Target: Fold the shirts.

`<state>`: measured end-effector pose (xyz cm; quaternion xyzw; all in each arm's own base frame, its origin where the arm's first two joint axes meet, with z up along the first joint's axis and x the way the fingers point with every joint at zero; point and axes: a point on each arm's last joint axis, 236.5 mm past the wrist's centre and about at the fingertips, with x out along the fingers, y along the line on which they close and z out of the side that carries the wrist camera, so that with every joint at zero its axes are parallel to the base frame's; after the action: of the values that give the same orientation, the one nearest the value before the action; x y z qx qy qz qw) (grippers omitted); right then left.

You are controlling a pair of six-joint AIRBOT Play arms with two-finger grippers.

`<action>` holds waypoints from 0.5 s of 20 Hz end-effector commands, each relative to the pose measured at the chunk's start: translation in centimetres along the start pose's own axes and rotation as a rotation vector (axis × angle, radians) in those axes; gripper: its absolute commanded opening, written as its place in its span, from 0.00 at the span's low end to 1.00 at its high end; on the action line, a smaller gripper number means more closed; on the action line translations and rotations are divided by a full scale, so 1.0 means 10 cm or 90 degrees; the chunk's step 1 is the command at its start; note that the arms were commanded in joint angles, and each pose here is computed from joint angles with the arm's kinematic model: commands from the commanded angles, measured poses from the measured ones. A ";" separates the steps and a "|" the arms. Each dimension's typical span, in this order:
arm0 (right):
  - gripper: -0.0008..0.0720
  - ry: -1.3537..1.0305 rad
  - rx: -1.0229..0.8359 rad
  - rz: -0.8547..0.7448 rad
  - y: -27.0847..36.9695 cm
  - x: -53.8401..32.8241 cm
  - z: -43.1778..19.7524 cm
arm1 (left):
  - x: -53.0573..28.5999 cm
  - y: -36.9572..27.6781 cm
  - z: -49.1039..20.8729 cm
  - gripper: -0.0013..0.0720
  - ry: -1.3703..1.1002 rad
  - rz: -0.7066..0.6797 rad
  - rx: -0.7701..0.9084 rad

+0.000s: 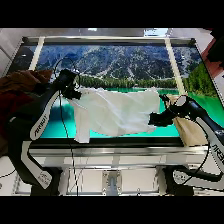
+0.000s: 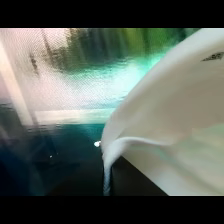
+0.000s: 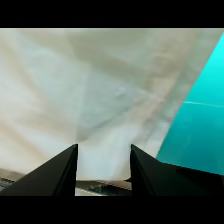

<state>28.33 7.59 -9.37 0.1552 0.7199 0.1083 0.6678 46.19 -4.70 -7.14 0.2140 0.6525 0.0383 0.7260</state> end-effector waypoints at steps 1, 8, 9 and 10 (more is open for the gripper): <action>0.52 -0.010 0.003 0.018 0.07 0.01 0.04 | 0.00 0.00 0.00 0.04 0.000 -0.002 -0.002; 0.52 0.020 -0.023 -0.050 -0.20 0.02 -0.05 | 0.00 0.00 0.00 0.04 0.000 -0.002 0.012; 0.52 0.021 -0.029 -0.071 -0.28 0.02 -0.05 | 0.00 -0.01 0.00 0.04 0.000 -0.003 0.012; 0.52 0.021 -0.035 -0.084 -0.32 0.01 -0.05 | 0.00 -0.01 0.00 0.04 0.000 -0.005 0.011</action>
<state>27.85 6.35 -10.10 0.1248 0.7299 0.1008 0.6644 46.15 -4.78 -7.18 0.2178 0.6535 0.0324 0.7242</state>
